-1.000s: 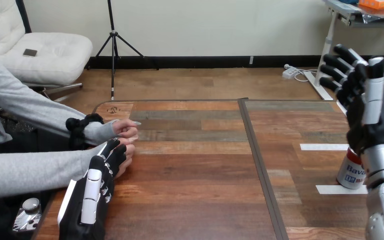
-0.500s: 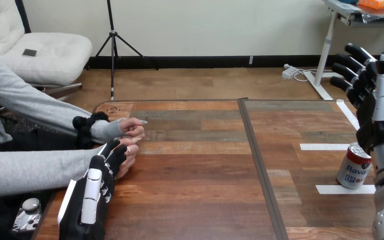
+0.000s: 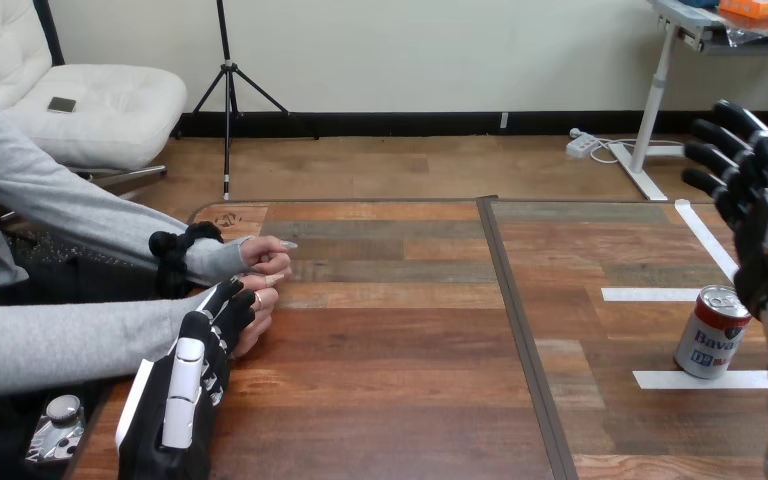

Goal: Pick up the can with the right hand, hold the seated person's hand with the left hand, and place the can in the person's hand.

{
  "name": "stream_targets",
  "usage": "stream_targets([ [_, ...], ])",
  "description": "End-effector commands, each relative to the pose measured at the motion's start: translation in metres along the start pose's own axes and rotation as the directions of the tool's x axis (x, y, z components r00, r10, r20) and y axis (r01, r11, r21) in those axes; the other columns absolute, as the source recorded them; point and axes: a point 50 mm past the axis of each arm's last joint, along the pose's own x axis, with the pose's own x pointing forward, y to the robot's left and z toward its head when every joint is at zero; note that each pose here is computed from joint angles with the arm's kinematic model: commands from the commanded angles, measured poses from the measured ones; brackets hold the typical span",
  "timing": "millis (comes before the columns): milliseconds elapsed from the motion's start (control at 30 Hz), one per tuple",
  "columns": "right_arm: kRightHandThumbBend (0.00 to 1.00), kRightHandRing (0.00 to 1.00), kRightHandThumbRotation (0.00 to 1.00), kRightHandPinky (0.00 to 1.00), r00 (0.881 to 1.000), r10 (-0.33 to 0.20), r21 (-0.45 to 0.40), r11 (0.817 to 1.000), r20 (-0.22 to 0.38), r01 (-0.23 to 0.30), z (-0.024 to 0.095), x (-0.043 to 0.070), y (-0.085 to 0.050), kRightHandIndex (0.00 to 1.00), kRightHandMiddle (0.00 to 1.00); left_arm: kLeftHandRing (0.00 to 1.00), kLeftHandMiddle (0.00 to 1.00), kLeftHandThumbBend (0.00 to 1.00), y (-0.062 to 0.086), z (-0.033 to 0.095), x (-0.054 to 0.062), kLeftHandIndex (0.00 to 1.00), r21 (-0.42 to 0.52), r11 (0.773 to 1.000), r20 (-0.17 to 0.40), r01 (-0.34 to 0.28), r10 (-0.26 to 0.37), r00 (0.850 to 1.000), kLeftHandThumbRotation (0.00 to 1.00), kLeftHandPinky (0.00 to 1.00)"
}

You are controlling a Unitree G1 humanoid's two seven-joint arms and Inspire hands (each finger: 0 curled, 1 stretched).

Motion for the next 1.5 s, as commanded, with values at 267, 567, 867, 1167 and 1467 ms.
stream_targets([
  [267,0.85,0.84,1.00,0.80,0.996,-0.058,-0.011,0.998,0.074,0.059,0.026,0.019,-0.015,0.86,0.84,0.92,0.90,0.61,-0.002,0.018,0.016,0.90,0.034,0.998,0.082,0.043,-0.046,0.996,1.00,0.98],
  [567,0.82,0.83,1.00,0.80,0.994,-0.106,-0.001,0.994,0.011,0.106,0.014,0.014,-0.020,0.86,0.83,0.92,0.90,0.61,-0.003,0.018,0.015,0.90,0.032,0.999,0.079,0.043,-0.046,0.996,1.00,0.98],
  [867,0.82,0.83,1.00,0.80,0.991,-0.129,-0.001,0.992,-0.043,0.129,0.002,0.009,-0.022,0.87,0.84,0.92,0.90,0.59,-0.002,0.018,0.015,0.90,0.041,0.998,0.081,0.044,-0.048,0.996,1.00,0.98],
  [1167,0.82,0.85,1.00,0.83,0.984,-0.156,0.007,0.988,-0.084,0.157,-0.007,0.005,-0.022,0.87,0.85,0.92,0.91,0.58,-0.002,0.018,0.015,0.90,0.035,0.999,0.082,0.041,-0.044,0.996,1.00,0.97],
  [1467,0.80,0.86,1.00,0.85,0.979,-0.167,0.010,0.985,-0.118,0.170,-0.012,0.003,-0.022,0.87,0.85,0.93,0.91,0.59,-0.003,0.018,0.015,0.91,0.037,0.998,0.077,0.042,-0.045,0.996,1.00,0.97],
])
